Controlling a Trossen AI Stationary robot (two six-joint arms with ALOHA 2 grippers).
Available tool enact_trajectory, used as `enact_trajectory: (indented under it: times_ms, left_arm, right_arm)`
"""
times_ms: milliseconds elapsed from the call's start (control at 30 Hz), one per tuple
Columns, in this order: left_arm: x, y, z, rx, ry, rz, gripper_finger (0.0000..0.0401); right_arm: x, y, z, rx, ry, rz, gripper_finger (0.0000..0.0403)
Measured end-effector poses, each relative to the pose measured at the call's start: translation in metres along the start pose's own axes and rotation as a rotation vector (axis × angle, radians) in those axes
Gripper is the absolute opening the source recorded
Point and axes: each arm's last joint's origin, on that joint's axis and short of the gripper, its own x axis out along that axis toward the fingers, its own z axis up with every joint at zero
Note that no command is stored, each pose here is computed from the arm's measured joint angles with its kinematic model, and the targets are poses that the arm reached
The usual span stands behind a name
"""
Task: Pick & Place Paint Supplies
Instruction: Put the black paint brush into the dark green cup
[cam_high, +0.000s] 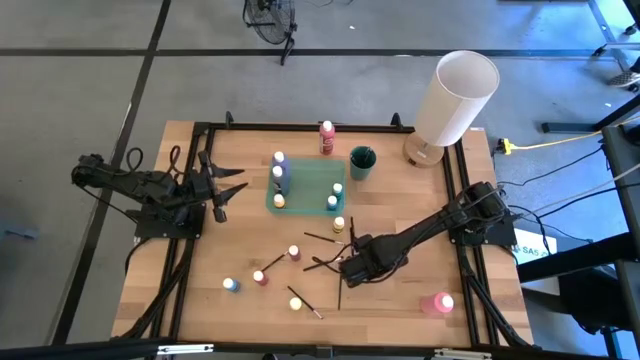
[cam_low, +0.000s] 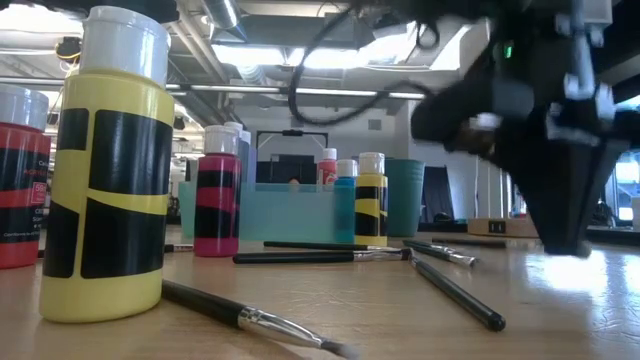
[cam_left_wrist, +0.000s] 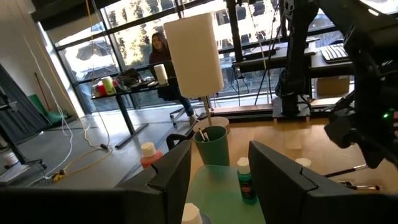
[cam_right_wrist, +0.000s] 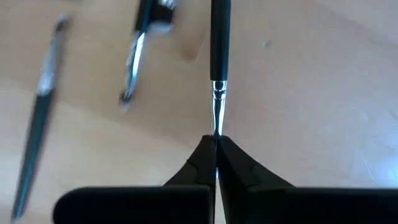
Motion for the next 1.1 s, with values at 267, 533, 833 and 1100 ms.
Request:
enact_trajectory:
  times_ms: [267,533,833,1100]
  left_arm:
    - [0.0,0.0,0.0,0.068,0.001,0.0,0.0157]
    - [0.0,-0.001,0.0,0.145,-0.009,-0.03,0.0157]
    - [0.007,-0.016,0.001,0.328,-0.083,-0.293,0.0157]
    - [0.018,-0.037,-0.006,0.542,-0.049,-0.357,0.0157]
  right_arm:
    - [-0.042,0.01,-0.006,-0.02,-0.008,-0.032,0.0001]
    - [-0.088,0.021,-0.013,-0.057,-0.051,0.025,0.0001]
    - [-0.116,0.035,-0.011,-0.134,-0.083,0.169,0.0001]
    - [-0.121,0.051,-0.004,-0.219,-0.154,0.332,0.0001]
